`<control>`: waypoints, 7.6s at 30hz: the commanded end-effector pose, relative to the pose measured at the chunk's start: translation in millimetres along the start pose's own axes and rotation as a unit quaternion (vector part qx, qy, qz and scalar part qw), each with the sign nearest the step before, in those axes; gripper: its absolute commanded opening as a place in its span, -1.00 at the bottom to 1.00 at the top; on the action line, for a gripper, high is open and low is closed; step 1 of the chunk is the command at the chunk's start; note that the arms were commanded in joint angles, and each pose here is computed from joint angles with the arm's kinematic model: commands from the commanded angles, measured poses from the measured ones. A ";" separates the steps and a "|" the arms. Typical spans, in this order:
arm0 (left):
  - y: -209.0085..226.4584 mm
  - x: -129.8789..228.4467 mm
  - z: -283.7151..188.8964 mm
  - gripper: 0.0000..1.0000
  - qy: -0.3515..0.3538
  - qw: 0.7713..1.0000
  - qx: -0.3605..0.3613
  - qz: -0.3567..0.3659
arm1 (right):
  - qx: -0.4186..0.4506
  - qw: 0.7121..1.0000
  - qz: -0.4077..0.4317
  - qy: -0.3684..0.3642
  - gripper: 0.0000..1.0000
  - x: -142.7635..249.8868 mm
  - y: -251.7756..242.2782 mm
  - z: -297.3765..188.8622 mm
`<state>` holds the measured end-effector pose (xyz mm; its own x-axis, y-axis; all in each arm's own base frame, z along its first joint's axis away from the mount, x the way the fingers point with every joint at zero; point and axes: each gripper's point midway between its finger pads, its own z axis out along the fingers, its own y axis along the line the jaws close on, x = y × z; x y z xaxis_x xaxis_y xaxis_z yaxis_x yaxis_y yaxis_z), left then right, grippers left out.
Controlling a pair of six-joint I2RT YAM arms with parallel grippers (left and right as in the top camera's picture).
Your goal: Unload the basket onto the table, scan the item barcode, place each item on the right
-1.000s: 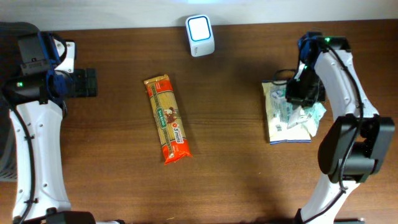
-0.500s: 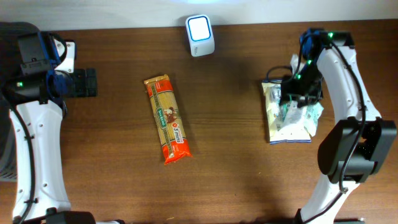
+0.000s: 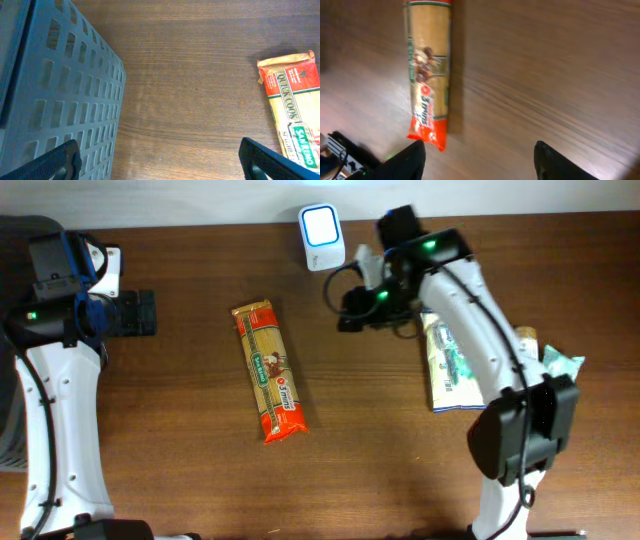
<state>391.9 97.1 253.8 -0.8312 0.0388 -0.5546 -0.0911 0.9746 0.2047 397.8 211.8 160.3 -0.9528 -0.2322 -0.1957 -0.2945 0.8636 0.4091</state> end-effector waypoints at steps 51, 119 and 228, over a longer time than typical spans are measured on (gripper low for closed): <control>4.4 -4.8 -7.4 0.99 -0.011 1.000 -0.005 0.003 | 0.450 0.883 -0.116 0.061 -0.92 44.7 -23.5 82.5; 4.4 -4.9 -7.4 0.99 -0.012 1.000 -0.006 0.003 | 0.473 0.880 0.040 0.021 -0.92 7.5 -123.2 14.5; 4.4 -4.8 -7.4 0.99 -0.011 1.000 -0.005 0.003 | -0.037 0.981 -0.100 0.165 0.54 44.0 -83.8 100.9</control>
<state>391.9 97.1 253.8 -0.8312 0.0388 -0.5546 -0.0911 0.9746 0.2047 404.4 165.2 49.4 -0.8630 -0.5048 -0.0182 -0.4718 0.7926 0.3862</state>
